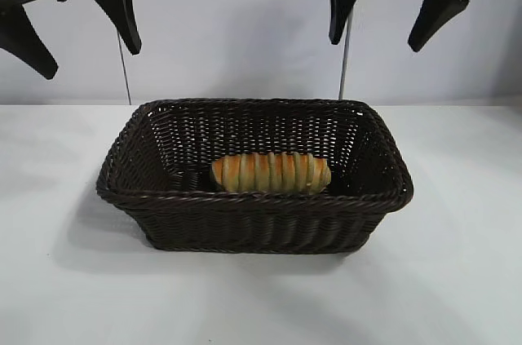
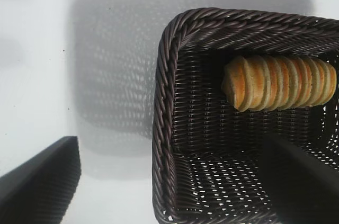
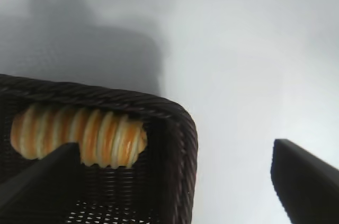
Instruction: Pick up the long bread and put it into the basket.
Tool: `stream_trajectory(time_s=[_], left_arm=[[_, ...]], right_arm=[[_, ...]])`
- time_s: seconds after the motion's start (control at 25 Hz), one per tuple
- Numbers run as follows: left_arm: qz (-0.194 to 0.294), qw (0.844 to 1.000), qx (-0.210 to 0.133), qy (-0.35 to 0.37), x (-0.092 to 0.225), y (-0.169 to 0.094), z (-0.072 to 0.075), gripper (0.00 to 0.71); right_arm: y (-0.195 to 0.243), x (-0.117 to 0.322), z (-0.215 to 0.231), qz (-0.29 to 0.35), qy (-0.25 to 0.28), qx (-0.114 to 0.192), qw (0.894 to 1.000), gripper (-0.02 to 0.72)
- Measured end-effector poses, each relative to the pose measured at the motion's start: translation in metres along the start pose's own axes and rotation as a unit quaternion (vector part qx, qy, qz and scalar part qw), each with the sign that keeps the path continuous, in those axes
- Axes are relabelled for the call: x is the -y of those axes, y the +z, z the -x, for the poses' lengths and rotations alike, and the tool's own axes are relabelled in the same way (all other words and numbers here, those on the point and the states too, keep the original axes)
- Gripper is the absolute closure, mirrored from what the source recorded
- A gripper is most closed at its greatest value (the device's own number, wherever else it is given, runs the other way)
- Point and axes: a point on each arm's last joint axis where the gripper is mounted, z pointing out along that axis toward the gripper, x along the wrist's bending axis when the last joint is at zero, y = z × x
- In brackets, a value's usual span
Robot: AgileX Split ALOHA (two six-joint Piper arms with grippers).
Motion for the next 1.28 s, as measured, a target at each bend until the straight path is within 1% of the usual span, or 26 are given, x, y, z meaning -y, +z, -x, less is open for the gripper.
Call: stream_trajectory(time_s=[0.28,1.28], left_arm=[[0.003,1.0,0.0,0.0,-0.0005,0.0,0.0001,0.049],[0.005,1.0,0.001,0.0,-0.0009,0.0,0.0001,0.049]], right_arm=[[0.0,-0.0003,0.0018,0.001,-0.002,0.008,1.0,0.009],[0.0,-0.0005,0.0028,0.002,-0.002,0.01,1.0,0.008]])
